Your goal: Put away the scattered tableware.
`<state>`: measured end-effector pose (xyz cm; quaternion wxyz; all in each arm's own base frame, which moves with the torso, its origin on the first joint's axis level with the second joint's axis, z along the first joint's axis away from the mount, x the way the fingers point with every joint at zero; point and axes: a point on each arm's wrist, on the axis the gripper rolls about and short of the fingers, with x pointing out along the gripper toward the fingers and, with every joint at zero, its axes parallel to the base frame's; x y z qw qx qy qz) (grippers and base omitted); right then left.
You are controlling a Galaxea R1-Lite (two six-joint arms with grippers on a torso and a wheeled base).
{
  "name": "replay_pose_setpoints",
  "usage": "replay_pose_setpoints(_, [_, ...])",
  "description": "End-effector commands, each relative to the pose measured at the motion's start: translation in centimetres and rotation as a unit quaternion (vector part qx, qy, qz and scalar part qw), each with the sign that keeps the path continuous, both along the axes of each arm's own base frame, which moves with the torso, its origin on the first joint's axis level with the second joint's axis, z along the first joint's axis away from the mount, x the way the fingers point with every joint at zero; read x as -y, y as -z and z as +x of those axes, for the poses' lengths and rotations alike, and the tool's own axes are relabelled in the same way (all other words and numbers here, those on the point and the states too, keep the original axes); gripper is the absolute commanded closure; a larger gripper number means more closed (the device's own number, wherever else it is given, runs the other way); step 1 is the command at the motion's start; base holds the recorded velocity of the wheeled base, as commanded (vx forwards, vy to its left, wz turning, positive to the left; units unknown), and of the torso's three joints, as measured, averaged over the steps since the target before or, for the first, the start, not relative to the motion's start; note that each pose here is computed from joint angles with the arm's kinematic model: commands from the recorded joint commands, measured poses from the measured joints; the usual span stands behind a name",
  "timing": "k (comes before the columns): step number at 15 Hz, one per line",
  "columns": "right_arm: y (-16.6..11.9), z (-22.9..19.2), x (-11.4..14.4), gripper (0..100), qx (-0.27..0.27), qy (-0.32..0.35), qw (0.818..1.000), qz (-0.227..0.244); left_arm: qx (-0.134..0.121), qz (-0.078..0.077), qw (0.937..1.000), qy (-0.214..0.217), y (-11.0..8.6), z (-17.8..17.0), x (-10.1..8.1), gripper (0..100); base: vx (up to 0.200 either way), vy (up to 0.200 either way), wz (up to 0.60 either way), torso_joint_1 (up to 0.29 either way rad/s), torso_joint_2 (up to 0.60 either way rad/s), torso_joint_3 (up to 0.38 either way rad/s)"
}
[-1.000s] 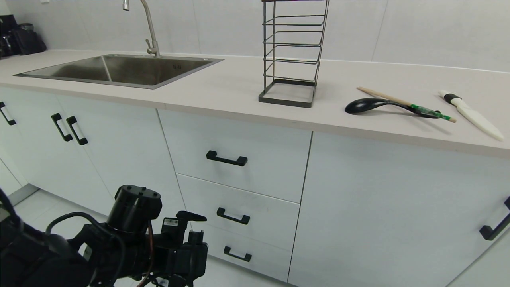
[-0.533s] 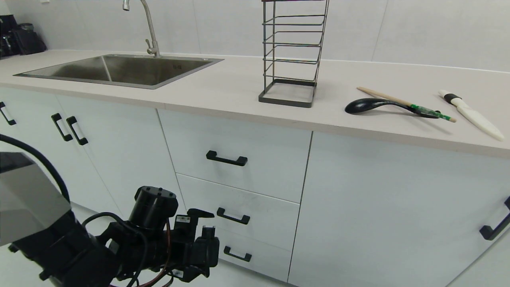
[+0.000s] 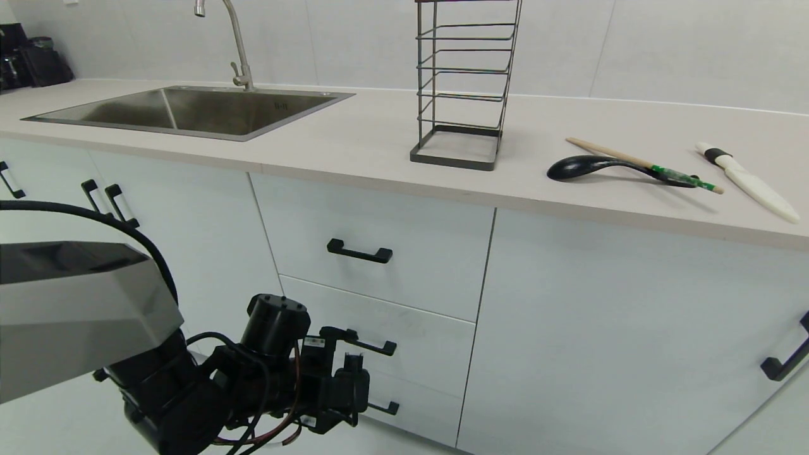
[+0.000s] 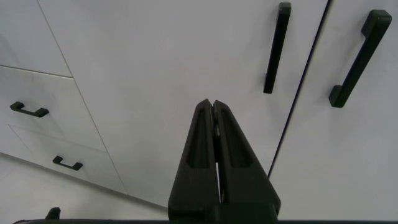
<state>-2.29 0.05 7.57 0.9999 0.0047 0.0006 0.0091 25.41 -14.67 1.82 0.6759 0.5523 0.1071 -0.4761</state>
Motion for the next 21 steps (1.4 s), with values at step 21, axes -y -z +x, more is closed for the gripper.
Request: replay_pose_setpoints(21, [0.0, 0.0, 0.0, 100, -0.001, -0.001, 1.000, 0.000, -0.011, 0.006, 0.9998, 0.013, 5.7, 3.7, 3.2, 0, 0.000, 0.000, 0.00, 0.000, 0.00, 0.000])
